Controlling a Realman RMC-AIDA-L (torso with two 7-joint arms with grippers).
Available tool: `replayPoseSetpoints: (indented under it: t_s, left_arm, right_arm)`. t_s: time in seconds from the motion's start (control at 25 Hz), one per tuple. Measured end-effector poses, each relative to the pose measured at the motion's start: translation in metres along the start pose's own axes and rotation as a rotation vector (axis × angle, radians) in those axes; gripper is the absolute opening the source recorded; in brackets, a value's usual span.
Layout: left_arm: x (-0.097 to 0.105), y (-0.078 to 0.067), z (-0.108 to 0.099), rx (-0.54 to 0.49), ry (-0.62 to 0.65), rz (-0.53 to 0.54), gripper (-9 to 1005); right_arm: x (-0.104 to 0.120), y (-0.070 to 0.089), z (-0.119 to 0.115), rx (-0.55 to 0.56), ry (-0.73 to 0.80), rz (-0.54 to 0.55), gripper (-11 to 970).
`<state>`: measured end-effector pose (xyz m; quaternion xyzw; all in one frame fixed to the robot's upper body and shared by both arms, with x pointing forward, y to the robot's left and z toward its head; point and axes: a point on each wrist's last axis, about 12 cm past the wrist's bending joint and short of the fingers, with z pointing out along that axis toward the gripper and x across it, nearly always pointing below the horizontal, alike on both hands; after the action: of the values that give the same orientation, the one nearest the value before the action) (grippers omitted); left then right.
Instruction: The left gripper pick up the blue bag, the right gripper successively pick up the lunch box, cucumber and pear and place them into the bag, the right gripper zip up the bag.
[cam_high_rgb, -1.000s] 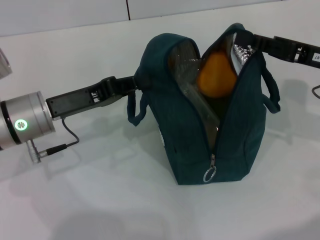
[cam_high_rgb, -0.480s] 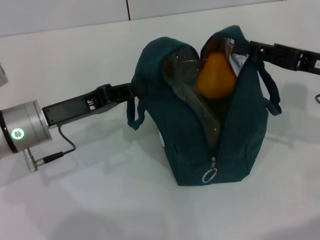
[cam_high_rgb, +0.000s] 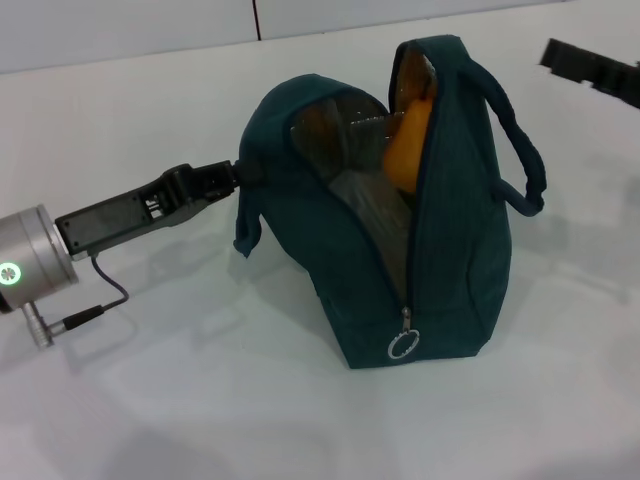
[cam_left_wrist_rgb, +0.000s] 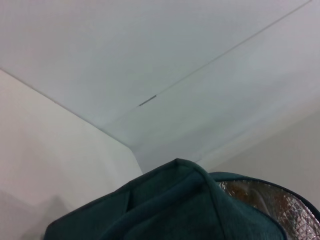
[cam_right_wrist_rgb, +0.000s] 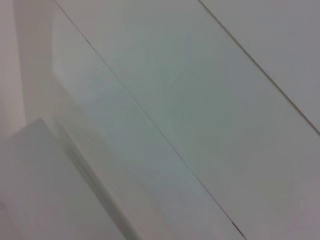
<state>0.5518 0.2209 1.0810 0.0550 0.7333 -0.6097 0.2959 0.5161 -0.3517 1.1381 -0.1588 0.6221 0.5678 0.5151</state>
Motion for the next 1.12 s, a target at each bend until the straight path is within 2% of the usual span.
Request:
replayPoseSetpoints:
  t_s: [0.12, 0.24, 0.32, 0.4, 0.6, 0.76, 0.8, 0.96, 1.12]
  left_arm:
    - [0.000, 0.000, -0.001, -0.001, -0.004, 0.000, 70]
    - [0.000, 0.000, -0.001, -0.002, -0.005, 0.002, 70]
    - [0.000, 0.000, -0.001, -0.003, -0.006, 0.004, 70]
    - [-0.001, 0.000, -0.001, -0.003, -0.007, 0.005, 70]
    - [-0.001, 0.001, -0.001, -0.011, -0.011, 0.006, 69]
    - [-0.003, 0.001, -0.001, -0.011, -0.019, 0.008, 69]
    - [-0.003, 0.001, -0.001, -0.010, -0.020, 0.008, 69]
    - [-0.005, 0.000, 0.000, -0.009, -0.026, 0.011, 69]
    - [-0.006, 0.001, 0.001, -0.011, -0.030, 0.011, 69]
  right_arm:
    - [-0.001, 0.008, -0.004, -0.061, -0.001, -0.018, 708]
    - [0.000, 0.021, -0.004, -0.177, 0.029, -0.032, 703]
    - [0.004, 0.029, -0.002, -0.290, 0.147, -0.056, 700]
    - [0.007, 0.030, 0.000, -0.307, 0.202, -0.064, 698]
    - [0.029, 0.025, 0.002, -0.292, 0.395, -0.043, 693]
    - [0.039, 0.022, 0.002, -0.271, 0.471, -0.020, 693]
    - [0.047, 0.018, 0.002, -0.235, 0.527, -0.008, 693]
    - [0.058, 0.011, 0.008, -0.184, 0.584, -0.004, 694]
    - [0.070, 0.005, 0.024, -0.169, 0.632, -0.017, 694]
